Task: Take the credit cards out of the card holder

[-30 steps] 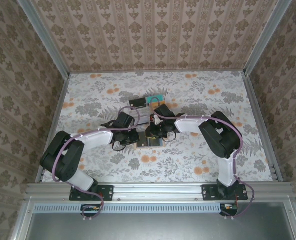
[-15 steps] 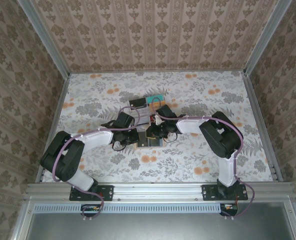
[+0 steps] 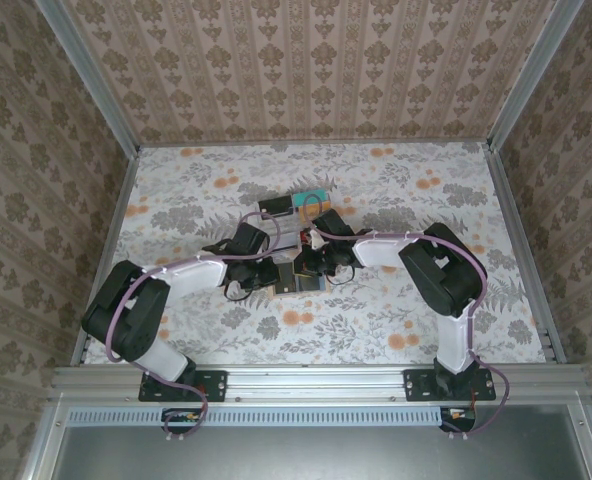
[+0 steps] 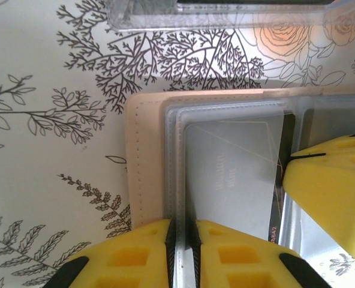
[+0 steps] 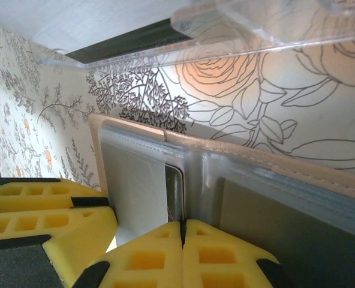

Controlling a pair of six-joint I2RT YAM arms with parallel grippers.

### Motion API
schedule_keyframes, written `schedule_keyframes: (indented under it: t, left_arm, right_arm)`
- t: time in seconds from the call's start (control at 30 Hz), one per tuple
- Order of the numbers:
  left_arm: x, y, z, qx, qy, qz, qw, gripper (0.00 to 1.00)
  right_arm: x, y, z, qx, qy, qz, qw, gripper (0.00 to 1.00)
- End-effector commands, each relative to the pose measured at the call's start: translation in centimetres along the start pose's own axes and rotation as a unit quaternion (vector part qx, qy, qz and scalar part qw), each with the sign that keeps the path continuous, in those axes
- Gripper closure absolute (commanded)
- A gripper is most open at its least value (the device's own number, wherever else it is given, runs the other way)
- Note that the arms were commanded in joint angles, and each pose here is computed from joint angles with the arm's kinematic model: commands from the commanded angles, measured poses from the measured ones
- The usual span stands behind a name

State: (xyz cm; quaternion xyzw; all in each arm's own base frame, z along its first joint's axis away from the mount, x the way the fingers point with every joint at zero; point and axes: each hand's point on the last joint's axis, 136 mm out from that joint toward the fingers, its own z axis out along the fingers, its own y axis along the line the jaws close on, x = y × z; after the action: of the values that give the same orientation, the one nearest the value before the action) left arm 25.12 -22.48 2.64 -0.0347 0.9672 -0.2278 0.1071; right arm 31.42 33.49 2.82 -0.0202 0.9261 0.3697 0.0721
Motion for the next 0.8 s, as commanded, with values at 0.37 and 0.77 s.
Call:
schedule_keyframes:
  t: [0.37, 0.77]
  left_arm:
    - [-0.4, -0.3, -1.6, -0.015, -0.003, 0.038, 0.999, 0.75]
    - [-0.3, -0.6, -0.5, -0.005, 0.01, 0.025, 1.0, 0.81]
  right_arm:
    - [0.7, 0.3, -2.3, 0.015, 0.005, -0.021, 1.0, 0.94]
    - [2.8, 0.7, -1.2, 0.02, 0.045, 0.017, 0.999, 0.72]
